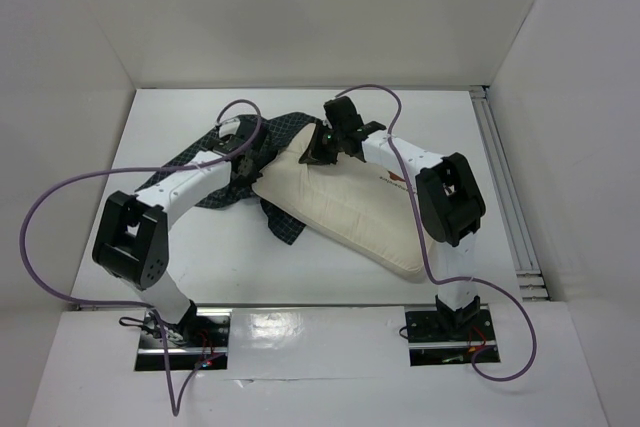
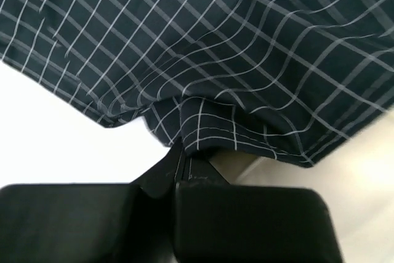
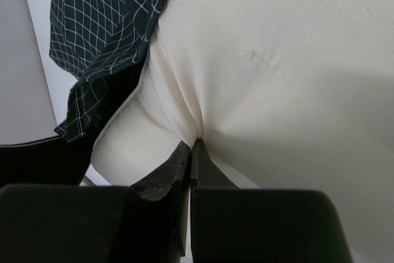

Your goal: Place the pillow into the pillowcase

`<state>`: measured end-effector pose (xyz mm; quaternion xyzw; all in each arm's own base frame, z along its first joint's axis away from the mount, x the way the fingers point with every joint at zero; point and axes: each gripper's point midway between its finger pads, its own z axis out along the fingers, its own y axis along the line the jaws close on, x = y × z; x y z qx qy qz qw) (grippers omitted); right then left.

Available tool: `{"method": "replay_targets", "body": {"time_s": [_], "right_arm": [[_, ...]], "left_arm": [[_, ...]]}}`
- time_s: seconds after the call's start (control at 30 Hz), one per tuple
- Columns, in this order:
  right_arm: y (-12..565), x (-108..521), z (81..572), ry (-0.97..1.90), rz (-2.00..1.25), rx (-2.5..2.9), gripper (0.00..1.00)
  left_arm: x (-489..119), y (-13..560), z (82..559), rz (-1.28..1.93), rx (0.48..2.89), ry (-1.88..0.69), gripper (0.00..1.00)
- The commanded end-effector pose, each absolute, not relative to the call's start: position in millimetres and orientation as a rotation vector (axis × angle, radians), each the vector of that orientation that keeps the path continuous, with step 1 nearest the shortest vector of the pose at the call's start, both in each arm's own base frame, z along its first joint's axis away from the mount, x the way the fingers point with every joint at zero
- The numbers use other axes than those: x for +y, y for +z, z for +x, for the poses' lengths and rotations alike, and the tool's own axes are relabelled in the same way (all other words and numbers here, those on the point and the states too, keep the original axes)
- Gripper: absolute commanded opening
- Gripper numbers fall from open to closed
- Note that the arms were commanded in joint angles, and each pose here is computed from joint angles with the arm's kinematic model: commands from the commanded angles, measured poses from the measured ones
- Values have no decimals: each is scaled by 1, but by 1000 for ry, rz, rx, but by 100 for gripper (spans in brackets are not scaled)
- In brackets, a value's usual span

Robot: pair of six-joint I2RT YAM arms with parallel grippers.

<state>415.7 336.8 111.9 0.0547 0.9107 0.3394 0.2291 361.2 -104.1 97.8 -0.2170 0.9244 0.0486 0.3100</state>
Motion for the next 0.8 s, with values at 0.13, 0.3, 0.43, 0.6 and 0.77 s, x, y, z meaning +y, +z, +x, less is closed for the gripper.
{"method": "replay_targets", "body": {"time_s": [0.13, 0.3, 0.43, 0.6, 0.77], "right_arm": [[120, 343, 420, 934, 116, 2478, 0], [115, 346, 427, 898, 168, 2488, 0], [128, 351, 437, 925, 210, 2451, 0], [140, 360, 447, 968, 218, 2412, 0], [121, 379, 444, 973, 183, 2453, 0]], "left_arm": [[-127, 147, 374, -404, 2370, -33, 0], [-174, 156, 350, -127, 2428, -191, 0], [-180, 140, 322, -37, 2497, -146, 0], [-190, 131, 307, 41, 2535, -181, 0], [-201, 115, 288, 135, 2666, -163, 0]]}}
